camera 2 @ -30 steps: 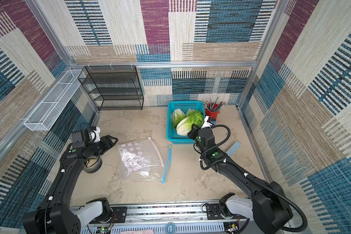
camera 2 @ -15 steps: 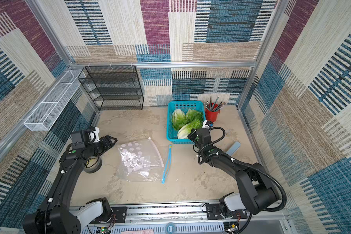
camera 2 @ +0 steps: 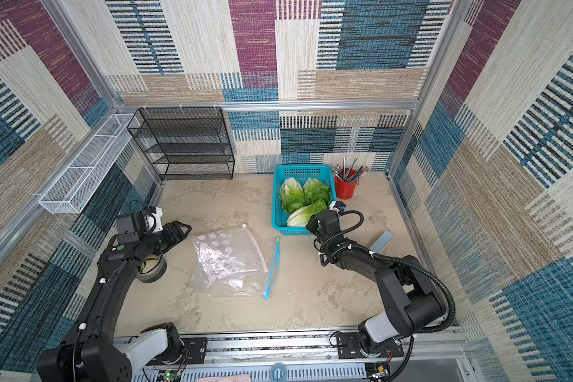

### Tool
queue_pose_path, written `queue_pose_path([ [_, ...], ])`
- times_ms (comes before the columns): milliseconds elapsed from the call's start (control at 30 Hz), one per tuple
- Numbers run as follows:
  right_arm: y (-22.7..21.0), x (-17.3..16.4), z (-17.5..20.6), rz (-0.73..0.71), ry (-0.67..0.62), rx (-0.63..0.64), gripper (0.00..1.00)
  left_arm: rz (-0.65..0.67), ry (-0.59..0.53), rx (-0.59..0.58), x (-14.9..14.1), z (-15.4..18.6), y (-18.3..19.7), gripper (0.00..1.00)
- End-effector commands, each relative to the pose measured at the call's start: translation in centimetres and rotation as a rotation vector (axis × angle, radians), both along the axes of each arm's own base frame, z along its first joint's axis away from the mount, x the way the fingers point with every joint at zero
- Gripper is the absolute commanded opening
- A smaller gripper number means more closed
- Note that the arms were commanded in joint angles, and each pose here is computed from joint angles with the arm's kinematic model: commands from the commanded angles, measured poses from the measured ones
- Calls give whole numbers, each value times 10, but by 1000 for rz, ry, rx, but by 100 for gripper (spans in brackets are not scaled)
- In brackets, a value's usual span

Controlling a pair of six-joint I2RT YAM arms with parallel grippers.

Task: Open the zip-top bag and take out the chinese cabbages
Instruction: Place the Chinese cabbage in the basket.

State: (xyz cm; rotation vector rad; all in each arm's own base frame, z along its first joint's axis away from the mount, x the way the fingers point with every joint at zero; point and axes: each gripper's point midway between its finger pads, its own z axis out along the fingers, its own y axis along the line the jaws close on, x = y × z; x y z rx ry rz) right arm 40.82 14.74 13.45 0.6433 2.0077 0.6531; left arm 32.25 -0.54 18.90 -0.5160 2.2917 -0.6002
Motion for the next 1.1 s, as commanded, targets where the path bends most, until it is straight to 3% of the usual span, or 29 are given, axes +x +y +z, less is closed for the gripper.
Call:
queue_pose_path([
  [0,-5,1,-5,-17,35,-50,32,-8,-23,25,2,2,2,67],
  [267,-7,1,-10,-27,70,-74,52,-7,-23,28,2,2,2,68],
  [1067,-37,-19,45,-86,-5,-187,74,-1,-42,39,0,7,4,67],
])
